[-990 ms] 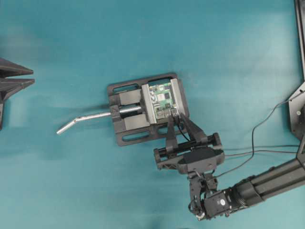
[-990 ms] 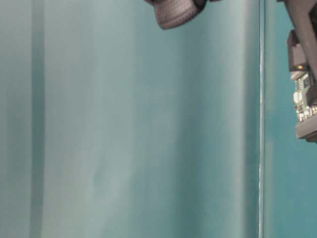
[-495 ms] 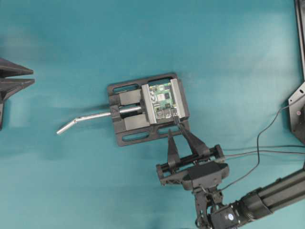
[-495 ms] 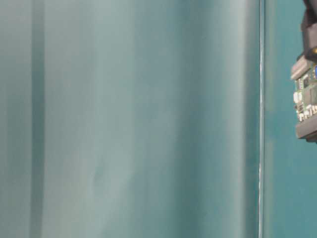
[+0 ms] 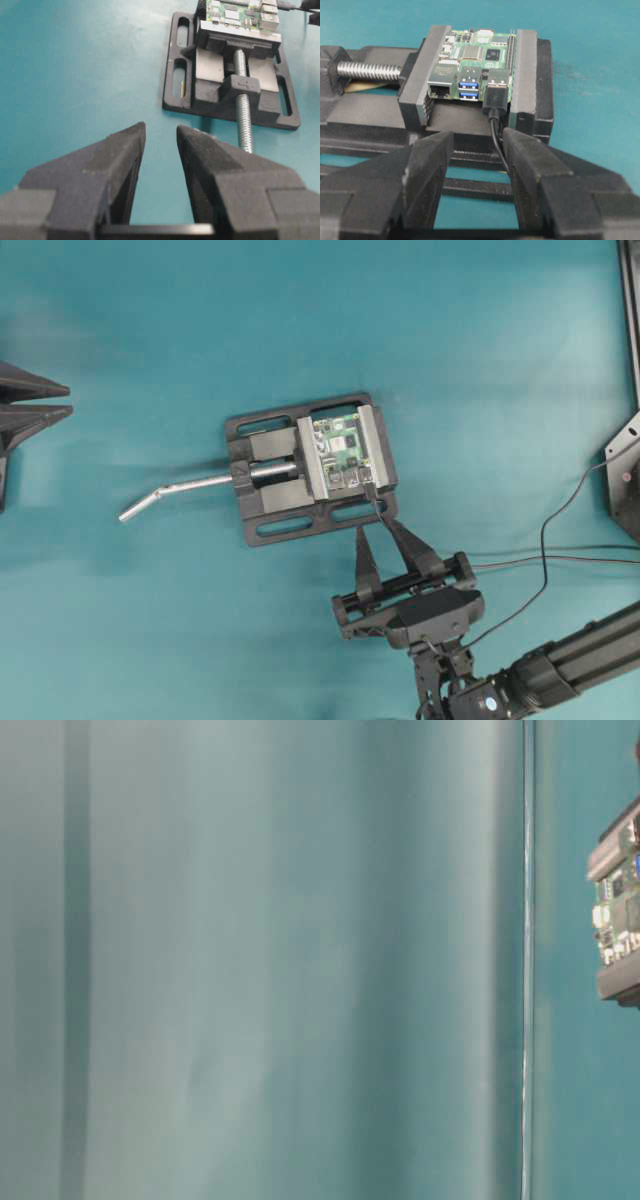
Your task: Insert the USB into the fixed PCB.
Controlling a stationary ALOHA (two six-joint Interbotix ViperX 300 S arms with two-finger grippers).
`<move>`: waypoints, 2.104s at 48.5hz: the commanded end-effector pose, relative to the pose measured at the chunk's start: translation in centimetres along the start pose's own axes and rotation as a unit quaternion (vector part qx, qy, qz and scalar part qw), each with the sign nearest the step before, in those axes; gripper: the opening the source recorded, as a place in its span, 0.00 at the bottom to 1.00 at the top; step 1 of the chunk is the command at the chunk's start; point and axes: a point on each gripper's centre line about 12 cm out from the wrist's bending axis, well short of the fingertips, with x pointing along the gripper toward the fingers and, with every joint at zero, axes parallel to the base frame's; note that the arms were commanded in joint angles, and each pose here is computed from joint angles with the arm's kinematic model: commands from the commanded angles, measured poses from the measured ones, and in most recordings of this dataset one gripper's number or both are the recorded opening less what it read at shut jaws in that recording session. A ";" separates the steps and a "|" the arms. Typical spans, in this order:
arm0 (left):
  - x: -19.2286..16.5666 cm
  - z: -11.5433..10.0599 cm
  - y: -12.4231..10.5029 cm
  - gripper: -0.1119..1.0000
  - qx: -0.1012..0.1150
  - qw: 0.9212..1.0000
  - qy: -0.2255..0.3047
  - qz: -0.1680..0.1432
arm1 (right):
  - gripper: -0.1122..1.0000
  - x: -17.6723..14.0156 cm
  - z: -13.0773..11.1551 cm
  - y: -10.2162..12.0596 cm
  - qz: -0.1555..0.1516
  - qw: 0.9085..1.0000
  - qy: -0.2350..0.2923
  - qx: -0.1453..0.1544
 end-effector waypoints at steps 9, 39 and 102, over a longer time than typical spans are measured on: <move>-0.1 1.1 -0.1 0.42 0.002 1.000 -0.012 -0.001 | 0.55 -1.8 2.1 0.4 0.007 1.000 0.014 0.024; -0.1 1.1 -0.1 0.42 0.001 1.000 -0.012 -0.001 | 0.55 -1.7 9.0 -3.3 0.093 0.991 0.081 -0.056; -0.1 1.2 -0.2 0.42 0.001 1.000 -0.013 -0.001 | 0.86 9.2 16.9 -16.0 0.329 0.925 0.174 -0.079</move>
